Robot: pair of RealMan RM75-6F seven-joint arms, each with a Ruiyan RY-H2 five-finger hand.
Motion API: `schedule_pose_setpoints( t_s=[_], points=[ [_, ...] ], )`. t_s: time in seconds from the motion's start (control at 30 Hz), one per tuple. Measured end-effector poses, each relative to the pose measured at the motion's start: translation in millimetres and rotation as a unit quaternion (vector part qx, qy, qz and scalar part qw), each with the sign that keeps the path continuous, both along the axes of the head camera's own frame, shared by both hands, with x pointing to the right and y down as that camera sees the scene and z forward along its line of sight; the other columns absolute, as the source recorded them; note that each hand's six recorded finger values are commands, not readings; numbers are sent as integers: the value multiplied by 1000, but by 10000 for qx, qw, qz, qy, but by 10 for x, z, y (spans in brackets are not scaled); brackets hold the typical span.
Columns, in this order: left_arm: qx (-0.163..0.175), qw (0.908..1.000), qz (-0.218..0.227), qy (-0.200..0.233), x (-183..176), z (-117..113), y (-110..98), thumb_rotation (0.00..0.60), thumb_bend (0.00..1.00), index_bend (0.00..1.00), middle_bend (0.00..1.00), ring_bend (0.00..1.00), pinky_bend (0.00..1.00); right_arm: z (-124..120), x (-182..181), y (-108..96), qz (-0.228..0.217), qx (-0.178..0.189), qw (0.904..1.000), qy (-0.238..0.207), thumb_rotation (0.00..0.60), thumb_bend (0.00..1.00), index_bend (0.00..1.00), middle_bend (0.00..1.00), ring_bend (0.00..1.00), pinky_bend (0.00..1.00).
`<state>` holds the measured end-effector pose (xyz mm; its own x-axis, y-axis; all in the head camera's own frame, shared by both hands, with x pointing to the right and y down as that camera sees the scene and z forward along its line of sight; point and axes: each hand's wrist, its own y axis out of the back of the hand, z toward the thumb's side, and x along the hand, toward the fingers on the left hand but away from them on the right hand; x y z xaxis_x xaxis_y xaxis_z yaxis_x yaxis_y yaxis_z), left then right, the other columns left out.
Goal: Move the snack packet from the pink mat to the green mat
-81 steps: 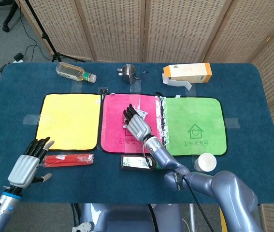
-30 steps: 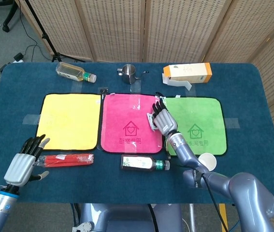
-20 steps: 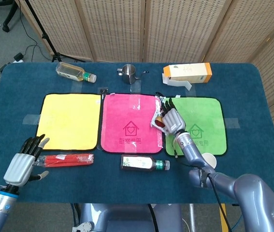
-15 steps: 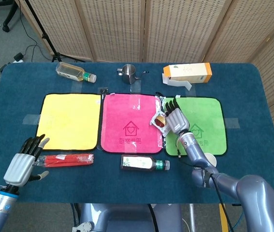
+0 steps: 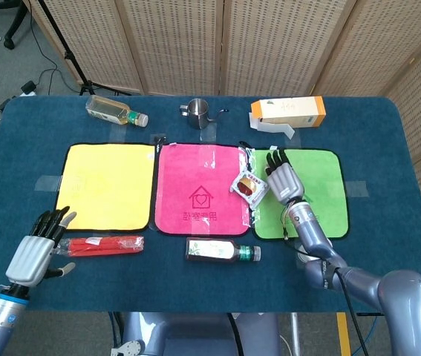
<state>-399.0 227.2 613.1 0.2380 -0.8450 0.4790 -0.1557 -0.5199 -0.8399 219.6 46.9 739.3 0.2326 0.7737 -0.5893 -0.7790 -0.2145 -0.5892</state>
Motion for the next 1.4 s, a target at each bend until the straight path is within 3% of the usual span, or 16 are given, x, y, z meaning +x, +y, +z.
schedule_pose_setpoints(
  t_s=[0.37, 0.7, 1.1, 1.4],
  points=[
    [8, 10000, 17, 28, 4, -12, 4, 600, 93, 0, 0, 0, 0, -209, -422, 82, -345, 130, 9986, -379, 600, 981, 150, 45, 0, 42],
    [19, 9999, 69, 89, 27, -38, 23, 600, 93, 0, 0, 0, 0, -423, -860, 315, -742, 136, 9942, -763, 600, 981, 150, 45, 0, 42],
    [-9, 9999, 86, 100, 33, -29, 31, 600, 93, 0, 0, 0, 0, -287, -1032, 520, -870, -106, 9926, -836, 600, 981, 149, 45, 0, 42],
    [-38, 9999, 90, 85, 34, -8, 31, 600, 93, 0, 0, 0, 0, -174, -946, 514, -785, -167, 9941, -724, 600, 981, 150, 46, 0, 42]
  ],
)
